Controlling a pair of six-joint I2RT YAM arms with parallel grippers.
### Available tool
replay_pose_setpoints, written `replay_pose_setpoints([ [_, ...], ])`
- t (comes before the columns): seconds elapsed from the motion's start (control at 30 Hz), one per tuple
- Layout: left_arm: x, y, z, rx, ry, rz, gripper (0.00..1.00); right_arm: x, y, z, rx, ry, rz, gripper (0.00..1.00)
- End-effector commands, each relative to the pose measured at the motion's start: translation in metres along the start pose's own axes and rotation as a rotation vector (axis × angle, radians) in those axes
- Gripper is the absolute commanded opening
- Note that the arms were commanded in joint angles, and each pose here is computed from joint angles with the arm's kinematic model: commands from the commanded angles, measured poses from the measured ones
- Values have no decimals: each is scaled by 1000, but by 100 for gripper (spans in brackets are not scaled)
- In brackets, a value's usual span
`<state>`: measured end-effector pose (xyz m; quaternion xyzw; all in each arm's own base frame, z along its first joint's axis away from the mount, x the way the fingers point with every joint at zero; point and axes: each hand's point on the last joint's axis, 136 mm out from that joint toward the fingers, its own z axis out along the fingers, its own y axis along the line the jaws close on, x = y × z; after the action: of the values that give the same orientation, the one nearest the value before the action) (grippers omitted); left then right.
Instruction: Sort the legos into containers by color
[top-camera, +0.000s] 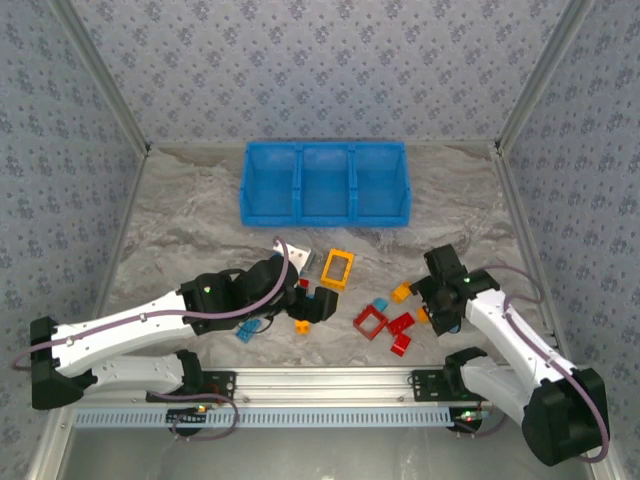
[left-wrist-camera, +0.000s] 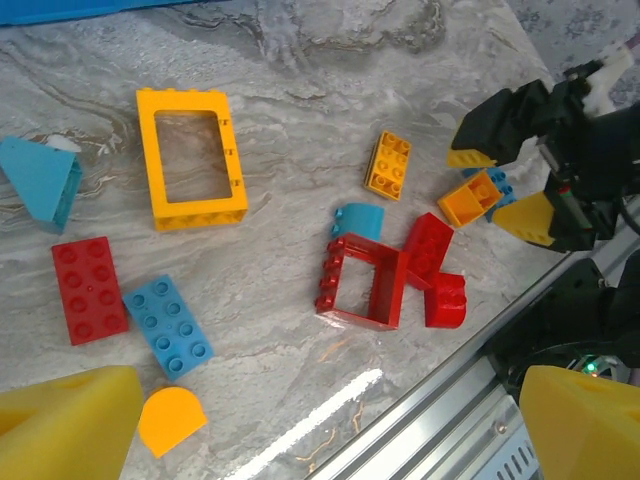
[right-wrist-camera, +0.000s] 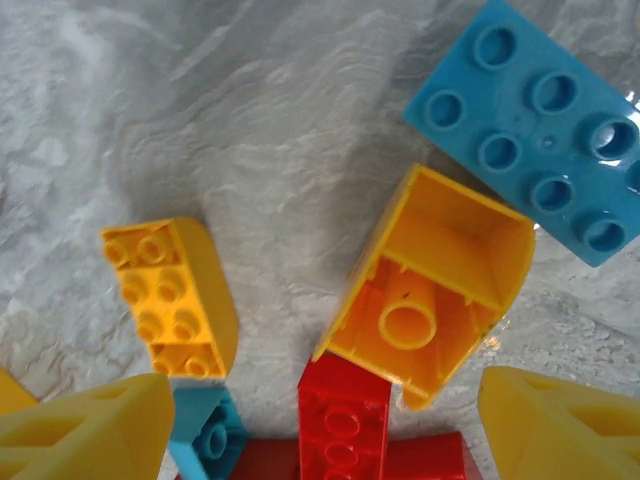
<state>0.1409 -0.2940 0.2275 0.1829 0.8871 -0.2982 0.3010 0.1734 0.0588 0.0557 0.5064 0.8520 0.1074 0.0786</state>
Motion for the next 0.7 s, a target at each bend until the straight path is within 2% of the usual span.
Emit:
replay_pose_setpoints([
  [0.0, -17, -17, -8, 52, -49, 16, 97, 2, -4, 4, 2, 37, 69, 80],
  [0.13, -17, -16, -7, 46, -47, 20, 97, -4, -10, 7, 21, 17, 83, 74],
  [0.4, -21, -16, -9, 46, -66, 12, 97, -13, -13, 21, 56, 8, 80, 50],
  [0.57, -24, -14, -11, 36, -79, 12, 98, -19, 0, 10, 20, -24, 24, 32],
  [0.67, -28, -14, -13, 25, -94, 10, 97, -24, 15, -10, -4, -93, -73, 29],
])
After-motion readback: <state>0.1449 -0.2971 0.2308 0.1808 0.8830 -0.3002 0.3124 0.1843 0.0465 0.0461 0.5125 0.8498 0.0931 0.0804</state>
